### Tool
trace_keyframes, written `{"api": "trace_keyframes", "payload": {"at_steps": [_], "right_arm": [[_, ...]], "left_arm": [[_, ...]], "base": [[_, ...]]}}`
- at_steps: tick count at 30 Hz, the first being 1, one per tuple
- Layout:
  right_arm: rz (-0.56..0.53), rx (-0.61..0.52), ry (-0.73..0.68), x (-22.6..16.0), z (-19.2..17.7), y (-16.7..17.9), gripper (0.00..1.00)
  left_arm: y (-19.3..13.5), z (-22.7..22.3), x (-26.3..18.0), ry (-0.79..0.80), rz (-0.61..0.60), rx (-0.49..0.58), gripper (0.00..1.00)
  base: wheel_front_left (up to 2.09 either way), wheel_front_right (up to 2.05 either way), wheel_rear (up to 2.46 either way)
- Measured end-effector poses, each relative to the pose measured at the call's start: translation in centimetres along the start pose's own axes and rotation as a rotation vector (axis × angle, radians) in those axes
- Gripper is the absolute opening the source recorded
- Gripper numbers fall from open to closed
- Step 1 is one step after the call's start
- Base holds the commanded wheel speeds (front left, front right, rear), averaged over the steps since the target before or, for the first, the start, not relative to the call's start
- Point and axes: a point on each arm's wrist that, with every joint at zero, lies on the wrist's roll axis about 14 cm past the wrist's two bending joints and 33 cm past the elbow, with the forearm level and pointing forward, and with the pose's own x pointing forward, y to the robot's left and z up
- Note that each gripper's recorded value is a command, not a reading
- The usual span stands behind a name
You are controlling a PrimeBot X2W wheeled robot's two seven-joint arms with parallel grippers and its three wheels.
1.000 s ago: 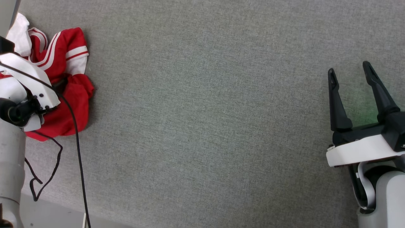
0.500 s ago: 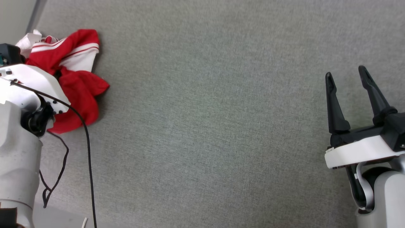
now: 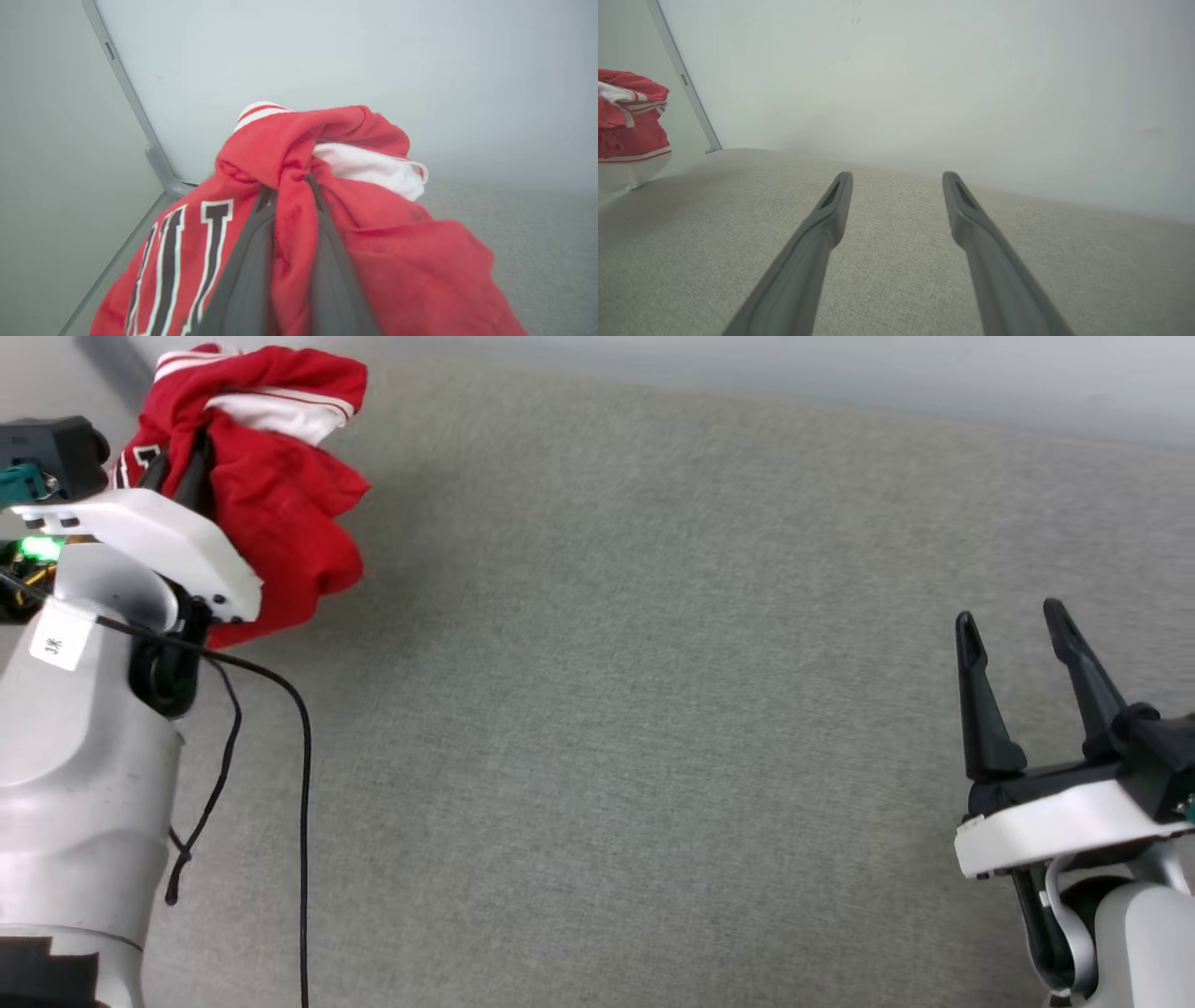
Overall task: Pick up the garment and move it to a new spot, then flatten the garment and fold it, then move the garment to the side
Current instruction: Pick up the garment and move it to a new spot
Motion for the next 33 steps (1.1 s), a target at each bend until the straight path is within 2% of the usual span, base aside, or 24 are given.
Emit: {"api": "trace_keyframes", "payload": {"at_steps": [3, 9, 16, 19, 20, 25, 29, 33], "right_arm": [[-0.035, -0.004, -0.005, -1.3, 0.7, -1.0, 1.00], [-0.131, -0.030, -0.025, -4.4, 2.3, -3.9, 1.00], [-0.261, -0.060, -0.040, -8.7, 3.9, -7.6, 1.00], [-0.315, -0.067, -0.037, -10.7, 4.2, -8.9, 1.00], [-0.360, -0.078, -0.041, -12.3, 4.7, -10.0, 1.00], [-0.418, -0.087, -0.032, -14.2, 4.8, -11.3, 1.00], [-0.437, -0.081, -0.013, -14.6, 4.2, -11.9, 1.00], [-0.444, -0.077, 0.010, -14.4, 3.3, -12.2, 1.00]], "left_arm": [[-2.7, 2.4, 0.0, -0.097, -0.056, -0.012, 0.00], [-9.1, 4.2, -0.8, -0.185, -0.198, -0.060, 0.00], [-19.2, 4.2, -3.6, -0.212, -0.438, -0.121, 0.00], [-24.0, 3.3, -5.4, -0.179, -0.561, -0.143, 0.00], [-28.6, 2.2, -7.6, -0.136, -0.694, -0.150, 0.00], [-36.1, -1.1, -12.6, -0.015, -0.927, -0.154, 0.00], [-39.8, -5.6, -17.0, 0.135, -1.081, -0.125, 0.00], [-41.5, -9.9, -20.8, 0.269, -1.197, -0.072, 0.00]], "base": [[0.00, 0.00, 0.00], [0.00, 0.00, 0.00], [0.00, 0.00, 0.00], [0.00, 0.00, 0.00], [0.00, 0.00, 0.00], [0.00, 0.00, 0.00], [0.00, 0.00, 0.00], [0.00, 0.00, 0.00]]}}
